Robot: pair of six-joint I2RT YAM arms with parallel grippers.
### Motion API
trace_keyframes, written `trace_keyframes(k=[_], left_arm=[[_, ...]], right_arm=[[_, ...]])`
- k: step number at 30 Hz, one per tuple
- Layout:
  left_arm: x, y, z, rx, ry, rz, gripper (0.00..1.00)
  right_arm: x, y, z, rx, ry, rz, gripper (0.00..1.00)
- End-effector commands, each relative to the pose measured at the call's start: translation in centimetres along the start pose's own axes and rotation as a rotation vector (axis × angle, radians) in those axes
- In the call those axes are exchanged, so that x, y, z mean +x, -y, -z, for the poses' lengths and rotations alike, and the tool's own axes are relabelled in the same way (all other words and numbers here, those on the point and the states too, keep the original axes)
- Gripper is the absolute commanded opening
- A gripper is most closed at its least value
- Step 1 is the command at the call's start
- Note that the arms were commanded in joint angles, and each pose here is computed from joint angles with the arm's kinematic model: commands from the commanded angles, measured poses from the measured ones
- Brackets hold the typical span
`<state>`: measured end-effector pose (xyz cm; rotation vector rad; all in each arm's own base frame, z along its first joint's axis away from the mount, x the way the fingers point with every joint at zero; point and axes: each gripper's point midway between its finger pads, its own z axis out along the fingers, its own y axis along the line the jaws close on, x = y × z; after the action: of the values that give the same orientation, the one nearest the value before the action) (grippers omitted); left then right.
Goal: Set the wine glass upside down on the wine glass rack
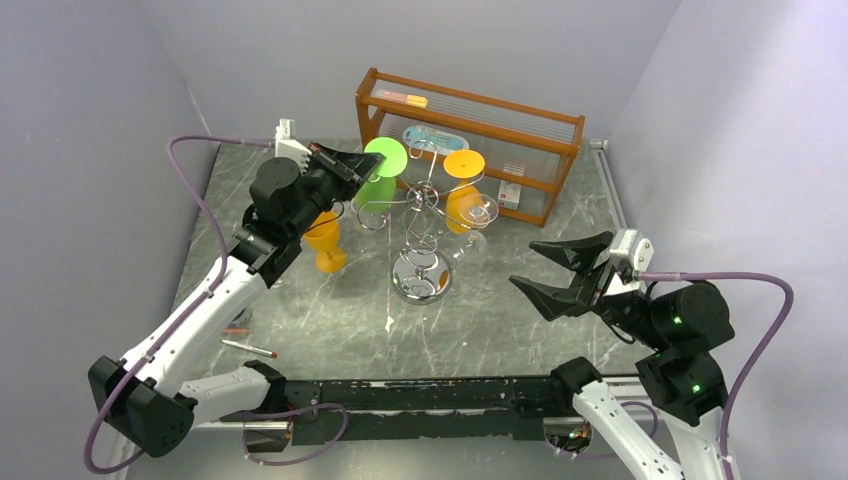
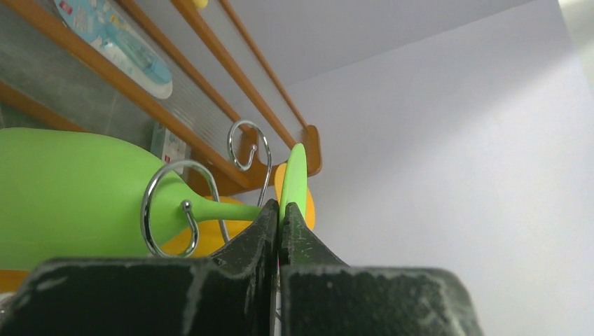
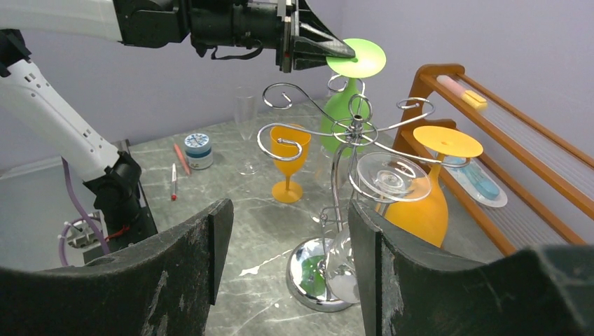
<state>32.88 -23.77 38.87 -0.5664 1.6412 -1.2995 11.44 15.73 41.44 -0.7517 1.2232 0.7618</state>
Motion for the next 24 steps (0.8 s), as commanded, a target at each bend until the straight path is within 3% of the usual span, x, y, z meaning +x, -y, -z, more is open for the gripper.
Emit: trace_keyframes(k=[1, 24], left_arm=[[-1.8, 1.6, -0.2, 0.087, 0.046, -0.030, 0.05], [-3.8, -1.9, 1.6, -0.036, 0.094, -0.071, 0.05]], right_arm=[[-0.6, -0.2, 0.5, 0.010, 0.012, -0.003, 0.65], [-0.9, 0.3, 0.5, 0.036, 0.006, 0.025, 0.65]])
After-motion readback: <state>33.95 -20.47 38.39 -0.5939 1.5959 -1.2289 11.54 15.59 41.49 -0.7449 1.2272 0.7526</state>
